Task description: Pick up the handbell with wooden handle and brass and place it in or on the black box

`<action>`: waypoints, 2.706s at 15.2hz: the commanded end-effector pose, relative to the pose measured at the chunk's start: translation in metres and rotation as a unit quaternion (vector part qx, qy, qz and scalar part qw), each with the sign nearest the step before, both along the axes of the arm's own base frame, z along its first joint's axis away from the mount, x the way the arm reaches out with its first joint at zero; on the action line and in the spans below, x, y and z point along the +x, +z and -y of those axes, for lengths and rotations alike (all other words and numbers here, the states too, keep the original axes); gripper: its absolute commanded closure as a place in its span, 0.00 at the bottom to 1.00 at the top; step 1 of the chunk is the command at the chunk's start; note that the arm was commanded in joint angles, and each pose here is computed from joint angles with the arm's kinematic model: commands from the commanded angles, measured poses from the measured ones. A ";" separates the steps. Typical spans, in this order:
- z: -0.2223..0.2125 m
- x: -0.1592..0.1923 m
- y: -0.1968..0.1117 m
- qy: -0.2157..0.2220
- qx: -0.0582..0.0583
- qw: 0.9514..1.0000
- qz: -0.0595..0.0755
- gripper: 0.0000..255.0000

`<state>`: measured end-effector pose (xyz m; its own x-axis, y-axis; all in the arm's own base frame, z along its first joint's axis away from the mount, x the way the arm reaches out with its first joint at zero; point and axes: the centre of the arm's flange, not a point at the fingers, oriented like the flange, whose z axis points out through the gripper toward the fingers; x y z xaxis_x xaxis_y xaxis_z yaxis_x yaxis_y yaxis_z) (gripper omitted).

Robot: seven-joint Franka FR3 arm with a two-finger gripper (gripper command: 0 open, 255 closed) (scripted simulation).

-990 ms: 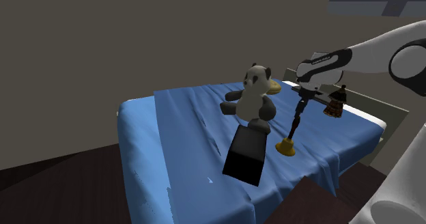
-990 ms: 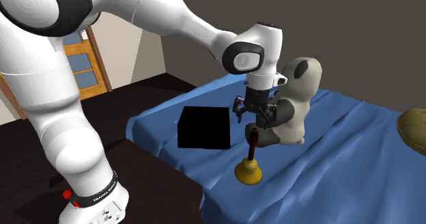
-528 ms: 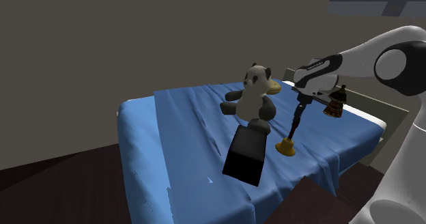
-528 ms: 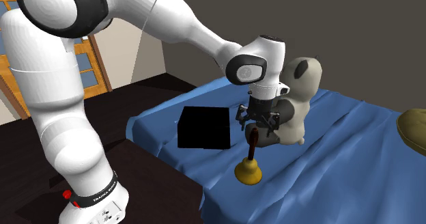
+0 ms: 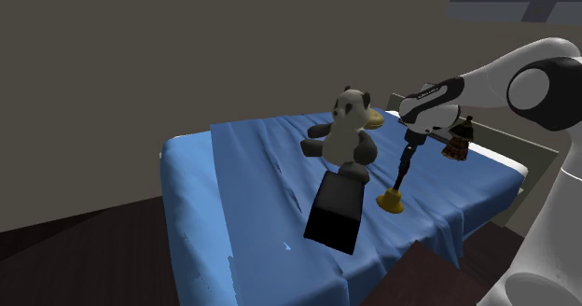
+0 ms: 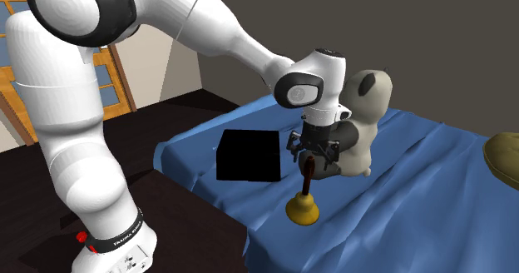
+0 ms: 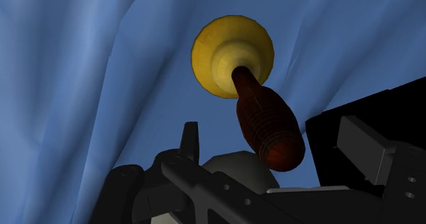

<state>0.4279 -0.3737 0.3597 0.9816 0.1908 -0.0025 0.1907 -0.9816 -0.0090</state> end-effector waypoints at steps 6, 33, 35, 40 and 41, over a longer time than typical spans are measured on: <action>0.000 0.000 0.000 0.000 0.000 1.000 0.000 1.00; 0.000 0.000 0.116 0.000 0.000 1.000 0.000 1.00; 0.000 0.000 0.127 0.000 0.000 1.000 0.000 1.00; 0.000 0.000 0.153 0.000 0.000 1.000 0.000 1.00; 0.000 0.000 0.158 0.000 0.000 1.000 0.000 1.00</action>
<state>0.4280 -0.3740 0.5124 0.9816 0.1909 -0.0026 0.1909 -0.9816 -0.0091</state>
